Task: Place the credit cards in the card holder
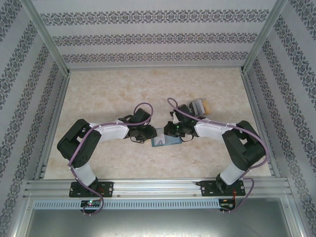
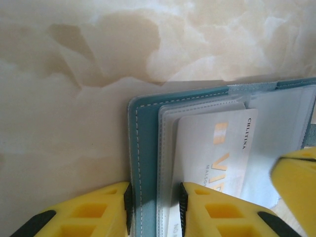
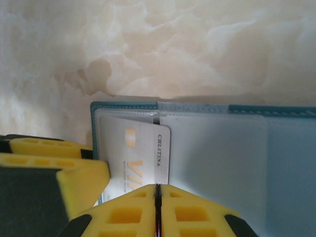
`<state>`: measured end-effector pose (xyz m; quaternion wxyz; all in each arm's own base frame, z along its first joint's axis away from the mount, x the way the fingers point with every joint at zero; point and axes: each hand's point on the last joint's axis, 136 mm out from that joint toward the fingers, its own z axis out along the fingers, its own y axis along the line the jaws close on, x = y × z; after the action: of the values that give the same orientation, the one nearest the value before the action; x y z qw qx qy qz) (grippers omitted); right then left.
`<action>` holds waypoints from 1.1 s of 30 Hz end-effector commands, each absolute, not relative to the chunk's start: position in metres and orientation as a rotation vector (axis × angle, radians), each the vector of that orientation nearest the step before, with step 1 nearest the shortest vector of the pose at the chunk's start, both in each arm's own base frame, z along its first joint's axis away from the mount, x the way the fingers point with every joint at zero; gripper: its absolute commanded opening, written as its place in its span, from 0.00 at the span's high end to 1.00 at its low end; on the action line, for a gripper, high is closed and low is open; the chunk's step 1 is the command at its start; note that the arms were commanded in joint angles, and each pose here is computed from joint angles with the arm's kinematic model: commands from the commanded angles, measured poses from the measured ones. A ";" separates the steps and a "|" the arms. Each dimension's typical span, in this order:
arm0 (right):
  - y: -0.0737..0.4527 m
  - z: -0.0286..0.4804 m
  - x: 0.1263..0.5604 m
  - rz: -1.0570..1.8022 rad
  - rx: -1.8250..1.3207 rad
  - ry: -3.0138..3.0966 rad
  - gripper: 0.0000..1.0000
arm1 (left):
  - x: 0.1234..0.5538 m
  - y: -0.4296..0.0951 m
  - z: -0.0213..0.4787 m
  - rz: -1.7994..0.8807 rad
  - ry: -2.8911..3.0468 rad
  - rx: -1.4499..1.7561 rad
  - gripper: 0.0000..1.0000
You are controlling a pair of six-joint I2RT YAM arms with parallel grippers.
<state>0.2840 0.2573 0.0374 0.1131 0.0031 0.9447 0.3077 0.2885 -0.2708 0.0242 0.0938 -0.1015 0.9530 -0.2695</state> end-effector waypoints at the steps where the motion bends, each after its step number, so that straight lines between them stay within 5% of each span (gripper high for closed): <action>1: 0.266 0.027 0.281 0.900 -0.034 2.818 0.91 | 0.293 -0.279 0.026 -0.793 2.807 -0.245 0.68; 13: 0.288 0.034 0.278 1.001 -0.158 2.798 0.90 | 0.296 -0.286 0.022 -0.808 2.826 -0.196 0.64; 33: 0.183 0.002 0.268 0.487 0.036 2.909 0.84 | 0.283 -0.258 -0.007 -0.582 2.921 -0.221 0.74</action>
<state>0.2836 0.2172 0.0197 0.1182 -0.0007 0.9652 0.2333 0.2983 -0.2800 0.0244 0.1002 -0.0761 0.9562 -0.2642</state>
